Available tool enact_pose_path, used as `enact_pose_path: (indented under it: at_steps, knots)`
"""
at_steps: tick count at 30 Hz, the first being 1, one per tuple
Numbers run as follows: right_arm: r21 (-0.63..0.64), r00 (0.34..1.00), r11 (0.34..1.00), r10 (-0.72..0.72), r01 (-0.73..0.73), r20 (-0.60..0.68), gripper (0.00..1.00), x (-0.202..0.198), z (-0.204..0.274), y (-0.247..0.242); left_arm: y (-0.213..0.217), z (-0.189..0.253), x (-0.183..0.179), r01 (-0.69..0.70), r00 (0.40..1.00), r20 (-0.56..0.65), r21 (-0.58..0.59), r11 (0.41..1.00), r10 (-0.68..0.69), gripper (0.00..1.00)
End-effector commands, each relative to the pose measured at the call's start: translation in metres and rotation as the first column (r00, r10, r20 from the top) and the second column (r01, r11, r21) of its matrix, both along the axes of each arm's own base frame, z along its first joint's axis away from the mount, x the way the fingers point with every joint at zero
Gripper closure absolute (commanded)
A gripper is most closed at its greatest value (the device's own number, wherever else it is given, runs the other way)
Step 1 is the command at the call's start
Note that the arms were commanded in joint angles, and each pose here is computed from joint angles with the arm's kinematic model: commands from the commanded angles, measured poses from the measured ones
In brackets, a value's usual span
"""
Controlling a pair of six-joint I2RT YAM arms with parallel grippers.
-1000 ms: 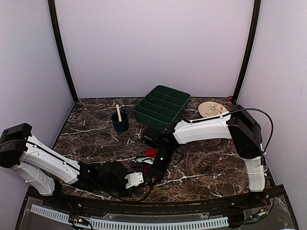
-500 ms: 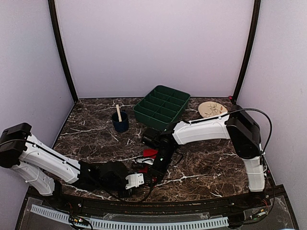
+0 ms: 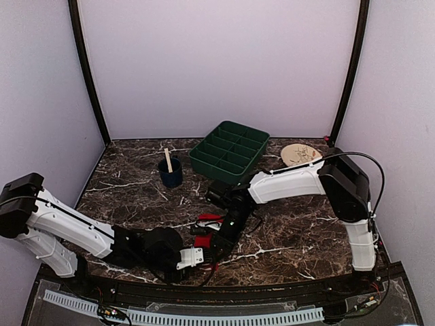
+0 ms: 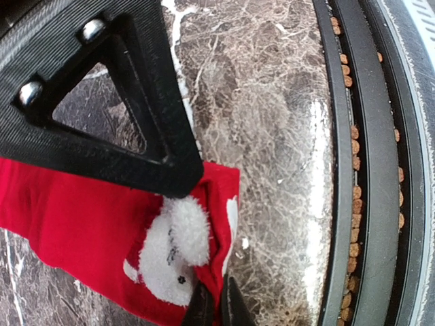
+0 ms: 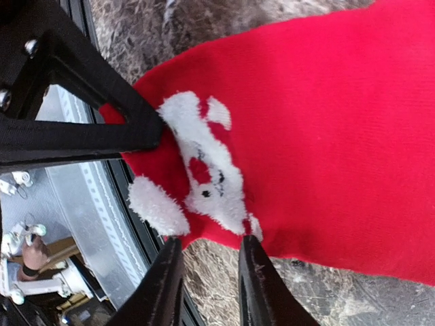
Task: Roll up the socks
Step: Roll the sock at the center of the board.
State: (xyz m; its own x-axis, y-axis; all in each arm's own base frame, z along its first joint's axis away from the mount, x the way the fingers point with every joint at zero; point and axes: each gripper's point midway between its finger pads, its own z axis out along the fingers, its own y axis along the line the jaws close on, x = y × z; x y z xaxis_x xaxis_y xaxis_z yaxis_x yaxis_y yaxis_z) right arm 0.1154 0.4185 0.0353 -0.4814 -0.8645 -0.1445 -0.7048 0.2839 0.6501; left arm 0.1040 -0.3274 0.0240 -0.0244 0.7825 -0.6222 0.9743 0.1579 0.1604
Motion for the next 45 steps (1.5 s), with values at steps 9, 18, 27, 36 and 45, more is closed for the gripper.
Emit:
enact_pose_path:
  at_steps: [9,18,27,36,45]
  knots:
    - [0.075,0.99,0.992,-0.105,0.098,0.096,0.71,0.018,0.014,0.004,-0.004,0.013,0.008,0.006,0.976,-0.218,-0.003,1.0,-0.007,1.0]
    - [0.104,0.955,0.964,-0.256,0.243,0.147,0.64,0.039,0.011,-0.003,-0.009,0.011,-0.006,0.087,0.913,-0.403,0.024,0.996,-0.07,1.0]
    - [0.122,0.915,0.921,-0.383,0.37,0.122,0.58,0.054,0.004,-0.016,-0.011,0.005,-0.011,0.1,0.855,-0.515,0.054,0.994,-0.058,1.0]
    - [0.166,0.817,0.86,-0.51,0.482,0.27,0.57,0.08,0.016,-0.04,-0.013,0.01,-0.001,0.075,0.802,-0.597,0.042,0.996,-0.035,1.0]
    - [0.261,0.703,0.813,-0.581,0.52,0.411,0.58,0.094,0.043,-0.064,-0.012,0.003,-0.002,0.097,0.699,-0.715,0.079,0.992,-0.011,1.0]
